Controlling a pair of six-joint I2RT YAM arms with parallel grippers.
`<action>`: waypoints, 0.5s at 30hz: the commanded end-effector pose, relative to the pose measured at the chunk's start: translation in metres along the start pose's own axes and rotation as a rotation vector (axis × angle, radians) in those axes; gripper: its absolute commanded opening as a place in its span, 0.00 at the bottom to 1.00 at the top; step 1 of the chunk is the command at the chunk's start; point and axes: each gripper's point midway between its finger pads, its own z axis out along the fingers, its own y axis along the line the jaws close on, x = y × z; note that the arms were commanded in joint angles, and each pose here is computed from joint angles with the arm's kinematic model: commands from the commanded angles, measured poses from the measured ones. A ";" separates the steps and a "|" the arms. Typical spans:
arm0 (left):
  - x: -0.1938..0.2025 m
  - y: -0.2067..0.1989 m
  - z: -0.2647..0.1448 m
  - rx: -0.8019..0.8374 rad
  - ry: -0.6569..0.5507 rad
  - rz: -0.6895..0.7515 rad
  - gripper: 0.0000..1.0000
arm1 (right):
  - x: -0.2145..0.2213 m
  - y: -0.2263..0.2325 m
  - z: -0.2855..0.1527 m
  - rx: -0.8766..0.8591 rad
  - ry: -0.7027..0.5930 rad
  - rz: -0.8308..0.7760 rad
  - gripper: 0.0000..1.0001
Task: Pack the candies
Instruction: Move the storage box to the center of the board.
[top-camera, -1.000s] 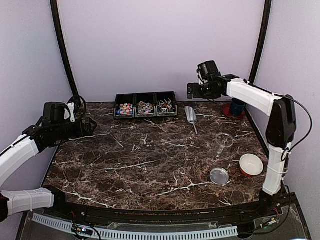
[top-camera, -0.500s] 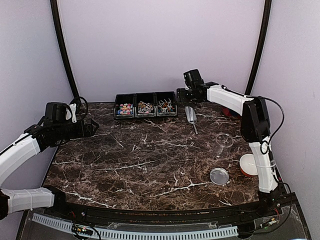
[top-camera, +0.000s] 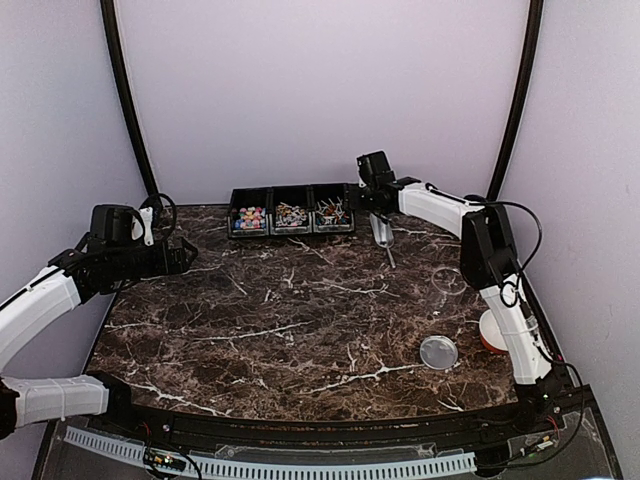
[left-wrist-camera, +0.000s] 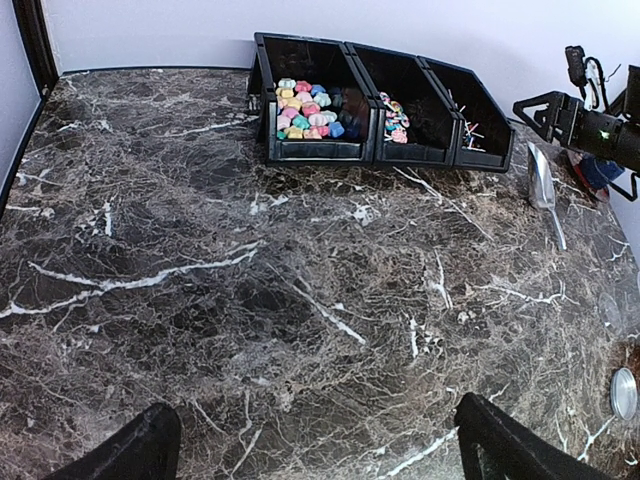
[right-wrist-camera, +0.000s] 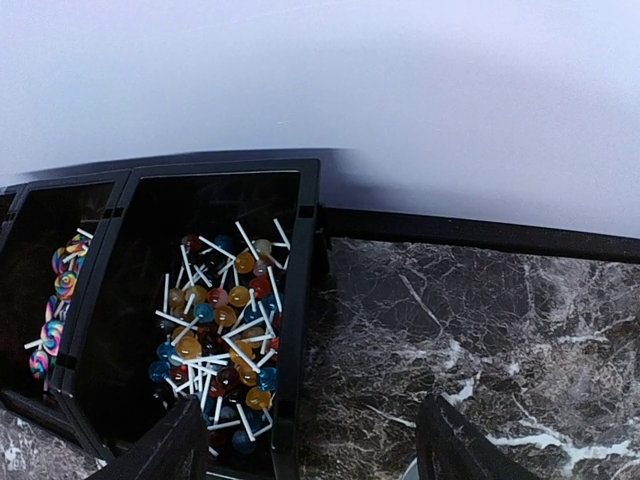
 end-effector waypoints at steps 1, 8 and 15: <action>-0.002 0.000 0.001 0.004 -0.009 0.004 0.99 | -0.012 0.016 0.007 -0.051 -0.061 0.019 0.70; -0.003 0.001 0.000 -0.003 -0.014 0.002 0.99 | 0.011 0.021 0.022 -0.084 -0.004 0.029 0.63; -0.003 0.001 -0.001 -0.002 -0.016 0.002 0.99 | 0.026 0.022 0.028 -0.082 0.032 0.030 0.59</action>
